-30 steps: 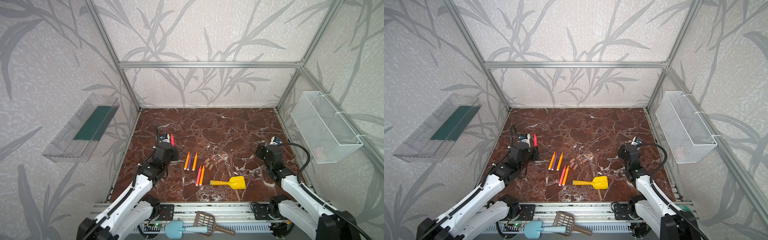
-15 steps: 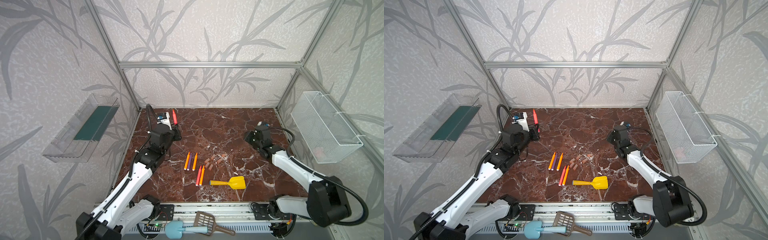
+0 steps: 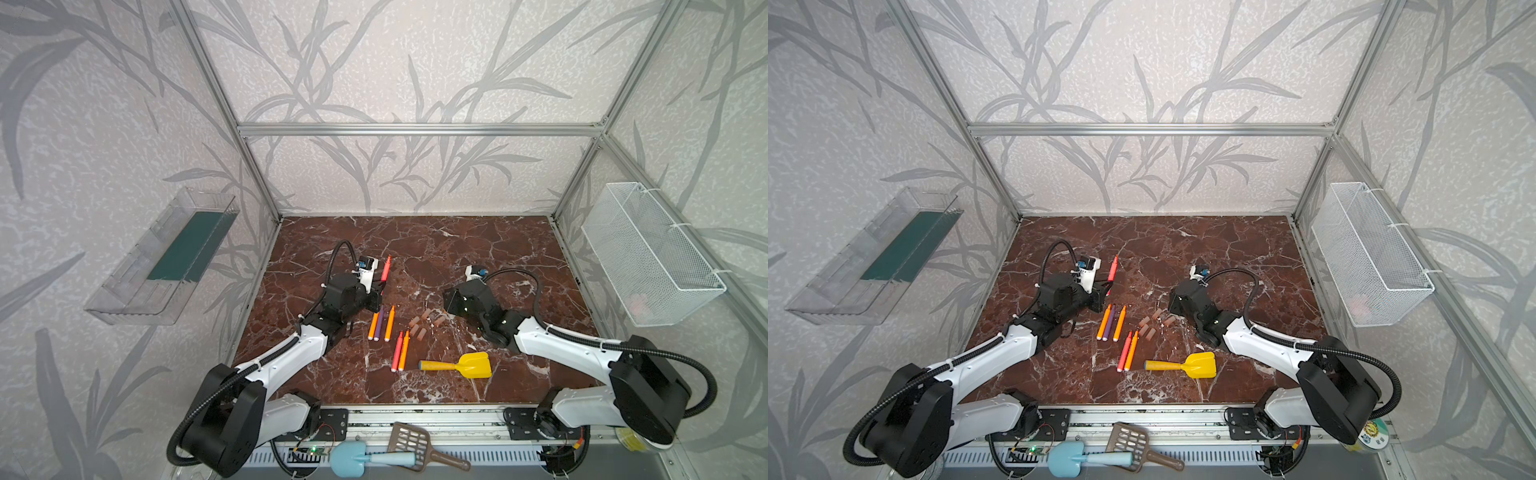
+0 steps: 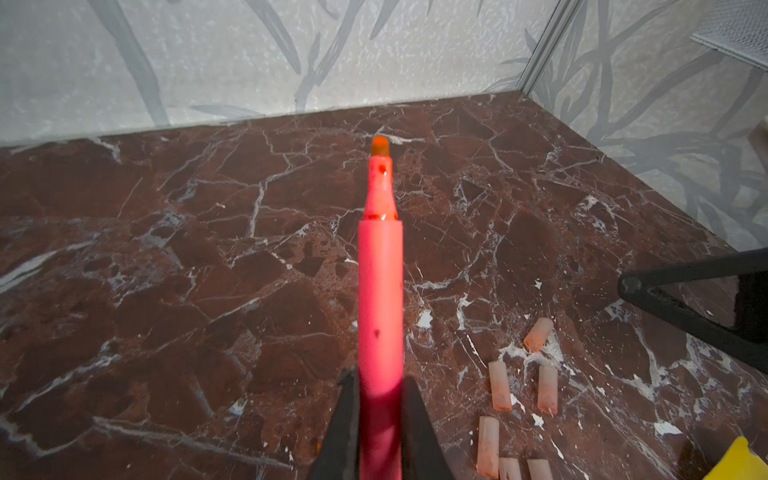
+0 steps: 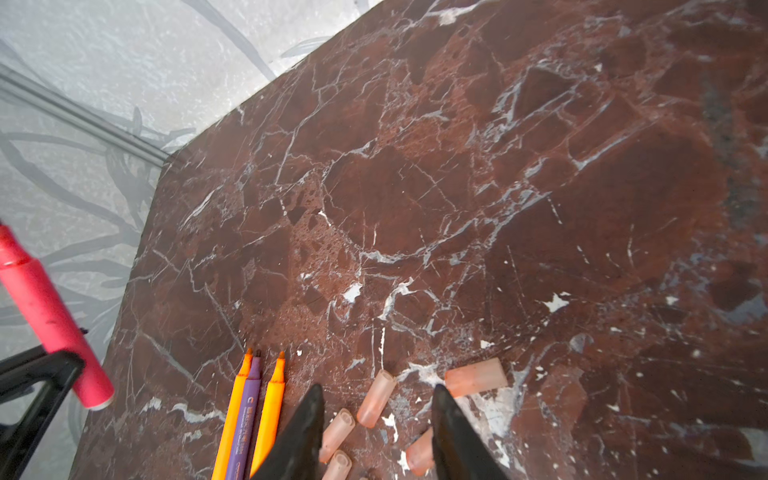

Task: Insert the pens into the pen caps
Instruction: 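Lower the right gripper onto a pale pink cap and grasp it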

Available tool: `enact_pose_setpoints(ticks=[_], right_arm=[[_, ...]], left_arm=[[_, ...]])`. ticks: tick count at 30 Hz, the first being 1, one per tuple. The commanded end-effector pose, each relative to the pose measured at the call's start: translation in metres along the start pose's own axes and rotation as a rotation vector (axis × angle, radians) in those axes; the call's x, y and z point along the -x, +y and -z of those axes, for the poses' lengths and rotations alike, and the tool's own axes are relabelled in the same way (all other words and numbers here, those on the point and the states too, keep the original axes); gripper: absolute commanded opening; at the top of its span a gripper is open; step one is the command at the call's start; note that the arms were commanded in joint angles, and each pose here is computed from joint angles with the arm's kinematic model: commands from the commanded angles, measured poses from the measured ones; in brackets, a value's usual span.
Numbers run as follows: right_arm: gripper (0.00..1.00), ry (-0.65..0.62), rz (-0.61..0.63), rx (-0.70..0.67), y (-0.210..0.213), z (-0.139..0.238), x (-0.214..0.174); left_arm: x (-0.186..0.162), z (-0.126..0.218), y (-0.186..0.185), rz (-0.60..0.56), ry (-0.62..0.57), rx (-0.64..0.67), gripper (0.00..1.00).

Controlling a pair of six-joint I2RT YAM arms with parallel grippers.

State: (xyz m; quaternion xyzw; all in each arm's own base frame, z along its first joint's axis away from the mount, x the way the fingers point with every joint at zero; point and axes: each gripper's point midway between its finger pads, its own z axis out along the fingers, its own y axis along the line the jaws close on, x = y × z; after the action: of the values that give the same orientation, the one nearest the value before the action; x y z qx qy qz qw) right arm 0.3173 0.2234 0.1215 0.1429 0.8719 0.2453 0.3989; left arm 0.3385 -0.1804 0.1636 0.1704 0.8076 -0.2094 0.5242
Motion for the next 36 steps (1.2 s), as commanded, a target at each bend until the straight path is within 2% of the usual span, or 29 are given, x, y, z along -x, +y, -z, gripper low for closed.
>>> enact_pose_setpoints(ticks=[1,10,14,24,32,36], right_arm=[[0.43,-0.04,-0.053,-0.056,-0.015,-0.01,-0.004],[0.43,0.03,-0.028,-0.169,-0.03,-0.048,-0.029],[0.45,0.004,-0.027,-0.203,-0.039,-0.049,-0.027],[0.45,0.038,-0.029,-0.219,-0.042,-0.062,-0.039],[0.48,0.032,-0.006,-0.228,-0.039,-0.064,-0.035],[0.47,0.093,0.044,-0.264,-0.038,-0.074,-0.043]], left_arm=[[0.029,-0.003,-0.005,-0.077,-0.129,-0.015,0.0],[0.025,0.001,-0.008,-0.09,-0.127,-0.023,0.0],[0.026,0.005,-0.008,-0.094,-0.146,-0.015,0.0],[0.025,0.005,-0.006,-0.1,-0.145,-0.002,0.0],[0.026,0.006,-0.007,-0.106,-0.15,-0.001,0.0],[0.027,0.006,-0.008,-0.108,-0.151,0.001,0.0]])
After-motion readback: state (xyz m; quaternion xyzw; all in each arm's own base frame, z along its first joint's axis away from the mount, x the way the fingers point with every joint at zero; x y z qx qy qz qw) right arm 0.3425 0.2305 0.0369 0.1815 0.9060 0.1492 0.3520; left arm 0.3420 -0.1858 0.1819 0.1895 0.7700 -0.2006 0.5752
